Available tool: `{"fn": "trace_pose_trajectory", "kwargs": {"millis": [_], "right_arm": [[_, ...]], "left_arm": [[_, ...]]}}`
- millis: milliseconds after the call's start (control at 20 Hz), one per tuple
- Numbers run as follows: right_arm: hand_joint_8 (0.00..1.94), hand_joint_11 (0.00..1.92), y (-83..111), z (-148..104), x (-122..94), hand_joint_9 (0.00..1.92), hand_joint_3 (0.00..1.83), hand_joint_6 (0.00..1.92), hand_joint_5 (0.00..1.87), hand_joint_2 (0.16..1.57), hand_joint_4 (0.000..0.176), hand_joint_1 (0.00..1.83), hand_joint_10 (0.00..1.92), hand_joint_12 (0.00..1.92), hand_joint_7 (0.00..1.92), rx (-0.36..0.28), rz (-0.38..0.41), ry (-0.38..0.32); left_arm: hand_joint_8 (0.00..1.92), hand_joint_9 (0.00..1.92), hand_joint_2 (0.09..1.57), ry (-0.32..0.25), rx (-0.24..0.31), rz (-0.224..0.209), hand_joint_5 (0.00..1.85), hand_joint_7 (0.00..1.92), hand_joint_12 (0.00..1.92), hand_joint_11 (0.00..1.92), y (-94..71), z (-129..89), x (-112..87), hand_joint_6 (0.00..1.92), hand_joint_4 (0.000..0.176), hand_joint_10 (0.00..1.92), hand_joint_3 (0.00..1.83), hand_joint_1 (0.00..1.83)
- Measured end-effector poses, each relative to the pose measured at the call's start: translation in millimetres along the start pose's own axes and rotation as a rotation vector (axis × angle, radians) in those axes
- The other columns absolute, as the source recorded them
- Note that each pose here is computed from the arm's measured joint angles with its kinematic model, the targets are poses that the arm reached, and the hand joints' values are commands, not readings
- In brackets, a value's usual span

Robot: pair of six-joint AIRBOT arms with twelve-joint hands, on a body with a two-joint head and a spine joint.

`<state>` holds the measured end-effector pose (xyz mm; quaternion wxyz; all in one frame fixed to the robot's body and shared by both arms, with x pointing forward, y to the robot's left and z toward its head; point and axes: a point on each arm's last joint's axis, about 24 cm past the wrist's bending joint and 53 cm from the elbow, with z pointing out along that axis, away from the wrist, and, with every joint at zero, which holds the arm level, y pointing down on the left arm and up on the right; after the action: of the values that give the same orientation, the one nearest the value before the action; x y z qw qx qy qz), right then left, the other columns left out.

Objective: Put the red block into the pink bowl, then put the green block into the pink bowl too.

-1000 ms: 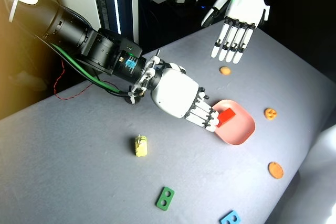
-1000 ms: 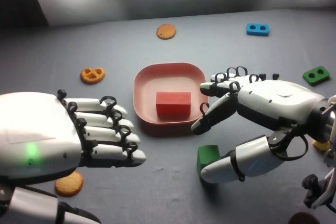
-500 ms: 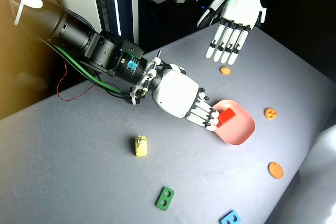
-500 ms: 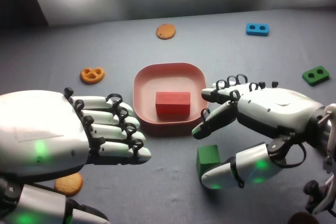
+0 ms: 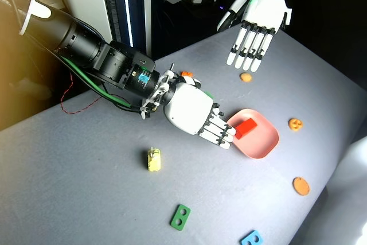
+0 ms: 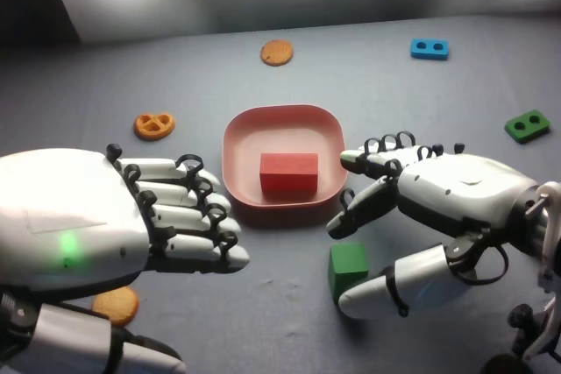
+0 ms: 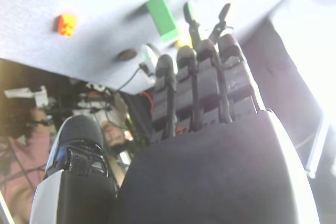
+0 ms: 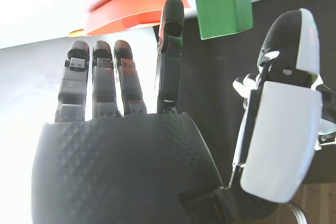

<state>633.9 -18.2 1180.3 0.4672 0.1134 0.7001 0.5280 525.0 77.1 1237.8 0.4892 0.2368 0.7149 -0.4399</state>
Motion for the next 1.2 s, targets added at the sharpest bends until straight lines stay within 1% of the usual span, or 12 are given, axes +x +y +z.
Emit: {"fn": "trace_pose_trajectory", "kwargs": {"millis": [150,450,600,700,750,800,900,1000,1050,1100,1150,1200], "right_arm": [[0.00,0.00,-0.1,0.4,4.0,0.00,0.01,0.00,0.76,0.80,0.171,0.61,0.00,0.00,0.05,-0.006,-0.010,0.007],[0.00,0.00,-1.7,3.4,3.6,0.00,0.02,0.00,0.74,0.81,0.145,0.62,0.00,0.00,0.05,-0.007,-0.011,0.001],[0.02,0.00,-4.3,4.1,8.7,0.00,0.00,0.01,0.78,0.80,0.124,0.68,0.00,0.00,0.11,-0.003,-0.006,0.006],[0.00,0.00,-3.8,4.1,8.5,0.00,0.02,0.00,0.75,0.82,0.146,0.60,0.00,0.00,0.08,-0.006,-0.011,0.005],[0.01,0.00,-4.5,4.5,7.4,0.00,0.01,0.01,0.77,0.81,0.134,0.65,0.00,0.00,0.09,-0.005,-0.013,0.003],[0.00,0.00,-5.1,4.7,6.6,0.00,0.01,0.00,0.75,0.82,0.142,0.62,0.00,0.00,0.07,-0.004,-0.013,0.001],[0.01,0.00,-6.1,5.2,4.2,0.00,0.01,0.01,0.77,0.82,0.125,0.64,0.00,0.00,0.10,-0.003,-0.016,-0.005],[0.00,0.00,-5.5,5.5,4.6,0.00,0.01,0.01,0.77,0.83,0.122,0.64,0.00,0.00,0.08,-0.005,-0.015,-0.006],[0.01,0.00,-5.5,5.5,4.7,0.00,0.01,0.01,0.79,0.82,0.101,0.68,0.00,0.00,0.09,-0.005,-0.015,-0.005],[0.00,0.00,-5.5,5.5,4.6,0.00,0.00,0.04,1.02,0.80,0.086,0.86,0.00,0.00,0.14,-0.005,-0.015,-0.005],[0.00,0.00,-5.2,5.5,4.2,0.00,0.01,0.21,1.31,0.93,0.158,1.06,0.00,0.00,0.14,-0.007,-0.015,-0.007],[0.00,0.00,-5.1,5.5,3.9,0.00,0.00,0.18,1.41,0.95,0.172,1.11,0.00,0.00,0.19,-0.007,-0.015,-0.008]], "left_arm": [[0.01,0.17,1.27,-0.002,0.001,0.000,0.28,0.23,0.29,0.00,-0.5,0.4,-0.6,0.00,0.000,0.00,0.00,0.00],[0.01,0.21,1.27,-0.009,0.000,0.001,0.31,0.27,0.41,0.00,-0.5,1.0,-3.2,0.01,0.000,0.01,0.00,0.00],[0.01,0.14,1.27,-0.007,0.003,0.001,0.26,0.21,0.21,0.00,-1.4,2.3,-2.5,0.01,0.000,0.01,0.00,0.00],[0.00,0.15,1.27,-0.011,0.002,0.002,0.26,0.21,0.23,0.00,-1.5,2.3,-3.9,0.00,0.000,0.00,0.00,0.00],[0.00,0.18,1.27,-0.011,0.002,0.002,0.29,0.24,0.32,0.00,-1.4,2.3,-3.9,0.00,0.000,0.00,0.00,0.00],[0.01,0.20,1.27,-0.012,0.001,0.003,0.31,0.26,0.37,0.00,-1.2,2.5,-4.3,0.00,0.000,0.01,0.00,0.00],[0.01,0.21,1.28,-0.016,0.000,0.004,0.33,0.27,0.40,0.00,-1.3,3.5,-6.0,0.01,0.000,0.01,0.00,0.00],[0.01,0.13,1.27,-0.019,-0.002,0.004,0.26,0.20,0.23,0.00,-1.2,3.8,-7.0,0.00,0.000,0.00,0.00,0.00],[0.01,0.13,1.27,-0.020,-0.002,0.004,0.25,0.19,0.20,0.00,-1.2,3.9,-7.2,0.00,0.000,0.00,0.00,0.00],[0.01,0.18,1.28,-0.020,-0.003,0.004,0.30,0.25,0.31,0.00,-1.0,3.9,-7.4,0.00,0.000,0.00,0.00,0.00],[0.00,0.18,1.28,-0.020,-0.005,0.004,0.30,0.25,0.31,0.00,-0.7,3.9,-7.4,0.00,0.000,0.00,0.00,0.00],[0.00,0.18,1.28,-0.020,-0.005,0.004,0.30,0.25,0.30,0.00,-0.7,3.9,-7.4,0.00,0.000,0.00,0.00,0.00]]}}
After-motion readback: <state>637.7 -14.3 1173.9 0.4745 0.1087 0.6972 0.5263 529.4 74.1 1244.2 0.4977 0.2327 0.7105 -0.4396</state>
